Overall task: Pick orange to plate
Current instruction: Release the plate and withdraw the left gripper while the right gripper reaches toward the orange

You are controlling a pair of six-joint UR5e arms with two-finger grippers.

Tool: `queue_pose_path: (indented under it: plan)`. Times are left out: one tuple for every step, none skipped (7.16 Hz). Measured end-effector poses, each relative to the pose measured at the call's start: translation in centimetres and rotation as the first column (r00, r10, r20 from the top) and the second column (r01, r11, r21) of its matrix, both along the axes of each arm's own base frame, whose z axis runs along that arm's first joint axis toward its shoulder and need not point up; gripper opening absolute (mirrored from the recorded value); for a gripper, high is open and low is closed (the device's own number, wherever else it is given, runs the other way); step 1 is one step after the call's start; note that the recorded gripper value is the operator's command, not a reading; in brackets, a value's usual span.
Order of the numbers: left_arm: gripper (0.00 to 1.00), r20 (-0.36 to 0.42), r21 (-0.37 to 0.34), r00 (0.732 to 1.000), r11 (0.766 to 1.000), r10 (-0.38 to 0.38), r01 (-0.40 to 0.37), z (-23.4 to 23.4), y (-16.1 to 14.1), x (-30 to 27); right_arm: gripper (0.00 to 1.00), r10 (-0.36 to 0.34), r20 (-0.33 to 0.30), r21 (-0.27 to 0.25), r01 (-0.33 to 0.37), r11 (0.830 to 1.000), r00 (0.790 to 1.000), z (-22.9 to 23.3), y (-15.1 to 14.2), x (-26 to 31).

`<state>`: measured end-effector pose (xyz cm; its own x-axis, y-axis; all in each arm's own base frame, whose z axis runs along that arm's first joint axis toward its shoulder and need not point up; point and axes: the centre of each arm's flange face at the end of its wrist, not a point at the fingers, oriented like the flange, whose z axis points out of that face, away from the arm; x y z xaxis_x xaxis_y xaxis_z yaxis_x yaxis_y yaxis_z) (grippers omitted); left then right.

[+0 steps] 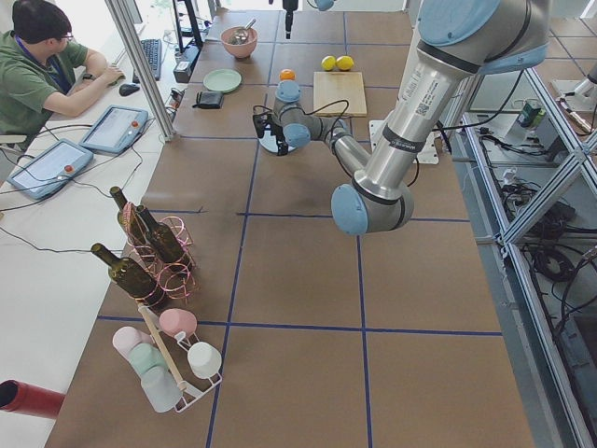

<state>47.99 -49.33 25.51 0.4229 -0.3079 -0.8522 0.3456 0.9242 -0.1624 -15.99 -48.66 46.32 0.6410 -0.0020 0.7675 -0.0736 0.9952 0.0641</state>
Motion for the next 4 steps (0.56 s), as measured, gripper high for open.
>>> queue_pose_path:
  plan:
    - [1.00,0.050,0.024,0.999,1.000,0.016,-0.017,-0.6,-0.3,-2.2,1.00,-0.002,-0.014,0.014,0.003,1.000,1.000,-1.2,-0.2,-2.7]
    - [1.00,0.090,0.039,0.996,0.999,0.021,-0.025,-1.0,-0.6,-4.4,1.00,-0.005,-0.036,0.035,0.007,0.999,0.999,-2.5,-0.2,-6.1]
    - [1.00,0.122,0.056,0.992,0.998,0.028,-0.035,-1.0,-0.6,-6.9,1.00,-0.011,-0.059,0.056,0.014,0.998,0.998,-3.4,-0.1,-9.3]
    - [1.00,0.153,0.069,0.988,0.996,0.036,-0.047,-1.0,-0.8,-9.4,1.00,-0.018,-0.078,0.069,0.024,0.997,0.997,-3.6,0.0,-11.5]
